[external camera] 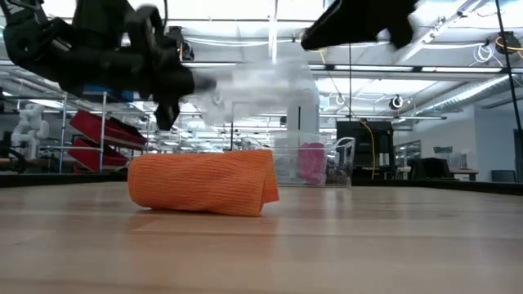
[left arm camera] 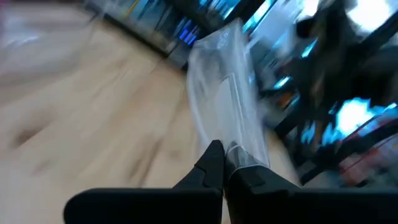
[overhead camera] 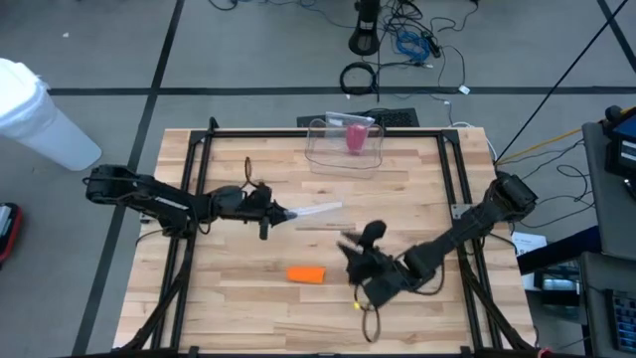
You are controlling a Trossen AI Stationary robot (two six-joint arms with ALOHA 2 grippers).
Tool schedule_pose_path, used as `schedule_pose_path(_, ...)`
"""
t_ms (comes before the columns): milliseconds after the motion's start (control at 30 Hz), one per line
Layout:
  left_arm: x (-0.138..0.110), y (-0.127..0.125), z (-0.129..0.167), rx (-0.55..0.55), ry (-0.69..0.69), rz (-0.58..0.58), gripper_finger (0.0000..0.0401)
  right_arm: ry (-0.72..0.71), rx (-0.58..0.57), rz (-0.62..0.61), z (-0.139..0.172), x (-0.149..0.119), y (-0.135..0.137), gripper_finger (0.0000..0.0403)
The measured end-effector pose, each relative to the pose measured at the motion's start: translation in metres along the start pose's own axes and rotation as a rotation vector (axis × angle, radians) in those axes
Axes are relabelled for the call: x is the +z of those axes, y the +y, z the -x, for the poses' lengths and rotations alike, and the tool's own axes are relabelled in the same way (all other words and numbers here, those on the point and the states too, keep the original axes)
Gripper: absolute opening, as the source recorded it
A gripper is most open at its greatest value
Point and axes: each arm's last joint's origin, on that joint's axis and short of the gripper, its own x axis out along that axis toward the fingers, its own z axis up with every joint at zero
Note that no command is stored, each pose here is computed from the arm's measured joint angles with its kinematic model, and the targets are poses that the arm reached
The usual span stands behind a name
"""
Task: Roll bandage
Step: Put the orange bandage into the zip bag
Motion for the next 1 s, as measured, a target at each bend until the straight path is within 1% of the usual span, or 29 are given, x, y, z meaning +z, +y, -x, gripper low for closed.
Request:
schedule_pose_path(67,0.005,-0.007,0.000,-0.055,-0.066,0.022,0.0000,-0.028,0.135,-0.026,0.006,0.002,0.006,0.0142)
schedule_pose_path(133,0.009,-0.011,0.000,-0.088,-0.107,0.041,0.0000,-0.030,0.220,-0.040,0.007,0.001,0.013,0.0139)
schedule_pose_path(267,0.010,-0.021,0.001,-0.121,-0.170,0.062,0.0000,0.010,0.232,0.025,0.001,-0.009,0.029,0.0135)
schedule_pose_path(367,0.009,-0.030,0.002,-0.165,-0.191,0.062,0.0000,0.041,0.159,0.067,-0.011,-0.017,0.038,0.0132)
schedule_pose_path(433,0.007,-0.033,0.002,-0.182,-0.182,0.064,0.0000,0.057,0.078,0.115,-0.020,-0.020,0.038,0.0130)
schedule_pose_path(533,0.003,-0.034,0.001,-0.170,-0.149,0.067,0.0000,0.049,-0.026,0.168,-0.029,-0.016,0.033,0.0130)
schedule_pose_path(633,0.000,-0.032,0.000,-0.149,-0.118,0.101,0.0000,0.019,-0.061,0.230,-0.035,-0.008,0.029,0.0130)
schedule_pose_path(767,-0.005,-0.029,-0.001,-0.122,-0.065,0.120,0.0000,-0.032,-0.097,0.379,-0.038,0.006,0.023,0.0130)
schedule_pose_path(900,-0.013,-0.022,-0.002,-0.033,0.004,0.182,0.0000,-0.081,-0.159,0.609,-0.038,0.020,0.015,0.0130)
schedule_pose_path(933,-0.014,-0.021,-0.002,-0.018,0.014,0.191,0.0000,-0.088,-0.176,0.645,-0.038,0.025,0.012,0.0130)
schedule_pose_path(1000,-0.015,-0.021,-0.002,-0.011,0.024,0.217,0.0000,-0.099,-0.213,0.655,-0.041,0.035,0.004,0.0130)
